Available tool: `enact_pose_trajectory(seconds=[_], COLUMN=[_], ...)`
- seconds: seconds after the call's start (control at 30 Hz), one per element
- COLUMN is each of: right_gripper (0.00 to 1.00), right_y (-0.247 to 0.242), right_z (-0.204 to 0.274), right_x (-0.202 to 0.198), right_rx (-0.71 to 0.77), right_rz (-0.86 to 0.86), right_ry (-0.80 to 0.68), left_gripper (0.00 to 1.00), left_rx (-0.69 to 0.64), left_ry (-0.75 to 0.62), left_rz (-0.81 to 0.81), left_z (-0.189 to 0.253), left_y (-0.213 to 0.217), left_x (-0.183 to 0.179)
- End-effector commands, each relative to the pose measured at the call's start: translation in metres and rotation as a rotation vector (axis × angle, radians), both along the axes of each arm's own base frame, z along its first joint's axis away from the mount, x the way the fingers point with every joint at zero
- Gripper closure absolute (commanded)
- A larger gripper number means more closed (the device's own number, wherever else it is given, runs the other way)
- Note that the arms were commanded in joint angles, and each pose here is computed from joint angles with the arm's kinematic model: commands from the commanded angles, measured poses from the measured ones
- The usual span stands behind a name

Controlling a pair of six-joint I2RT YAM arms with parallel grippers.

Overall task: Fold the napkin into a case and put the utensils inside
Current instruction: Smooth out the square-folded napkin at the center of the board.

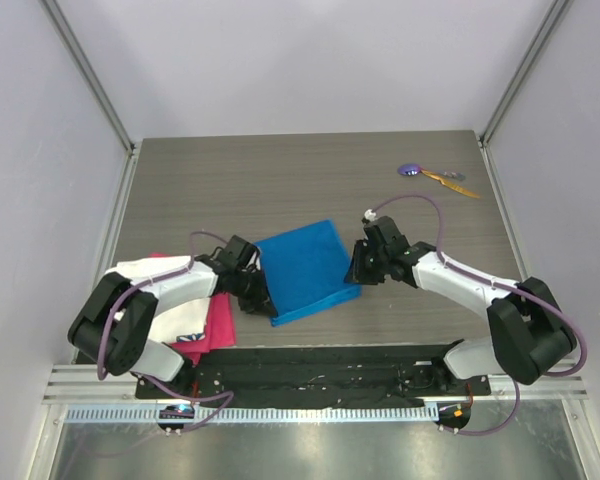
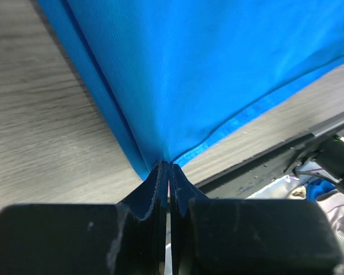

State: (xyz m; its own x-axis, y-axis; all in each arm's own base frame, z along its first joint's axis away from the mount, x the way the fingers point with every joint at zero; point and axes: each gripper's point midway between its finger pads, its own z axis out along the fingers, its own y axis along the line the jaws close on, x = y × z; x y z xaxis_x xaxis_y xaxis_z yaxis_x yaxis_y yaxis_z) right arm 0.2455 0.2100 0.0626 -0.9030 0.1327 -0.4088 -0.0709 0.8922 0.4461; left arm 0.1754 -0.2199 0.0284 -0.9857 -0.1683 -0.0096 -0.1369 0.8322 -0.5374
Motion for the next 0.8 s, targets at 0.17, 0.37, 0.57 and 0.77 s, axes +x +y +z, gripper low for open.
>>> enact_pose_trajectory(seconds=[0.17,0.37,0.57,0.77], right_gripper=[0.80,0.82,0.81,0.65], right_y=[-0.010,-0.015,-0.019,-0.016], right_z=[-0.025,-0.031,-0.005,0.004], right_x=[-0.012,-0.019,-0.009,-0.006], right_rx=[-0.033,-0.047,-0.042,-0.034], right_rz=[0.018,0.027,-0.016,-0.011], right_ry=[0.011,0.024,-0.048,-0.045], left_gripper=[0.94,0.94,0.71,0.44], left_rx=[0.064,0.054,0.047,0.108], left_ry=[0.011,-0.014,-0.047,-0.121], left_rz=[0.070,0.062,0.047,0.110], left_z=[-0.030,-0.025,-0.002,0.029], left_y=[0.018,0.019,0.020,0.036], left_x=[-0.027,-0.027,-0.028,-0.019])
